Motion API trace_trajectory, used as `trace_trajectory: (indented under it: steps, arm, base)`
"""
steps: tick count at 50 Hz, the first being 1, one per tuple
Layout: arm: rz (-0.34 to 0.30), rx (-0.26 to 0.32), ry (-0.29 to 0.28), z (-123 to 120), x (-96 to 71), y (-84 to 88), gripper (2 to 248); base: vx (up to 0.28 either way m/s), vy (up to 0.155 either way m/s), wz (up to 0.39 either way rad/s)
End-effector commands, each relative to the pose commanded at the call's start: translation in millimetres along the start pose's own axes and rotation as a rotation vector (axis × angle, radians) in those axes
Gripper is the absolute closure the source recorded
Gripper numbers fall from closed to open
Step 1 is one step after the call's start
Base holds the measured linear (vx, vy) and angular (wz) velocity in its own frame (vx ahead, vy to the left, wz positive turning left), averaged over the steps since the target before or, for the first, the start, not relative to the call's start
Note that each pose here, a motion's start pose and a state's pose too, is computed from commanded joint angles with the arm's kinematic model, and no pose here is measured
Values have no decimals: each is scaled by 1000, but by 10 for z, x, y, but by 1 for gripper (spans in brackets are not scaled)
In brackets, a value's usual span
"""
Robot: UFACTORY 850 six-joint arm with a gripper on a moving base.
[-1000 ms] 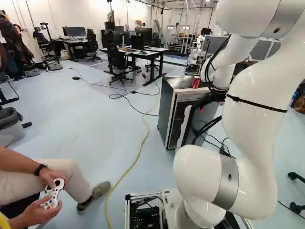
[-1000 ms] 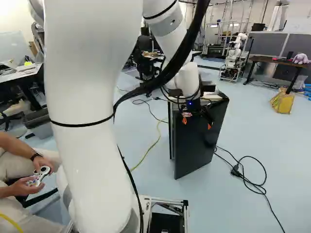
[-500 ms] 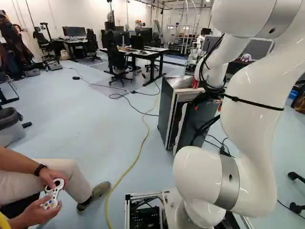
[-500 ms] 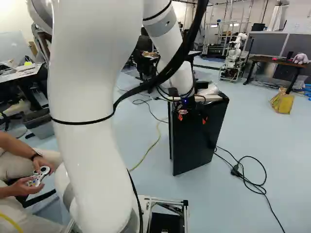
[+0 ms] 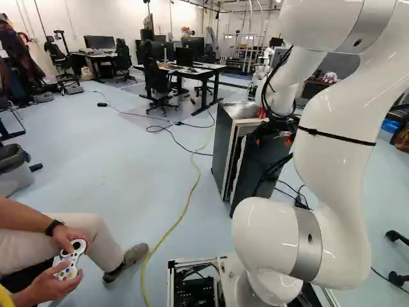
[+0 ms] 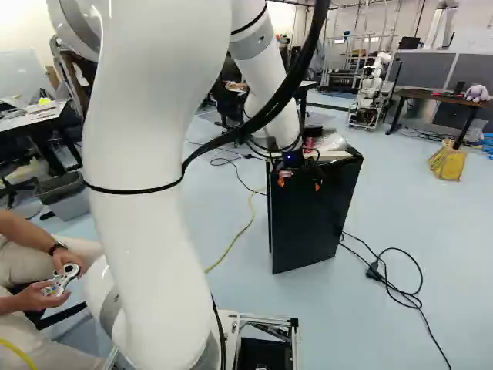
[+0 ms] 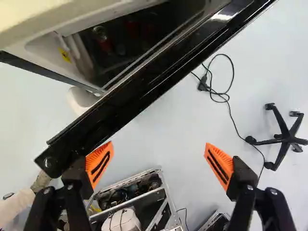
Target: Grab a drink from the fridge
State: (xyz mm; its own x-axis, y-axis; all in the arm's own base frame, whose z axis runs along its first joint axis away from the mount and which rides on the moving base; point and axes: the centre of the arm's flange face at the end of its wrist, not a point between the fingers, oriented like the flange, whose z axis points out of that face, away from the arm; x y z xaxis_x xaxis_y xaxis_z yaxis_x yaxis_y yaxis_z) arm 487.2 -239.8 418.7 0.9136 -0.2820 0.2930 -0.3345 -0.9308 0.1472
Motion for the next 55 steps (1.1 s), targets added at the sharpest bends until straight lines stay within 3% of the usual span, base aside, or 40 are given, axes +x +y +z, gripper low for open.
trace_trajectory:
  steps: [27,55]
  arm:
    - [-15,5,22,48,190,-80,3]
    - [-7,1,34,117,368,-29,3]
  base:
    - [0,0,0]
    - [0,0,0]
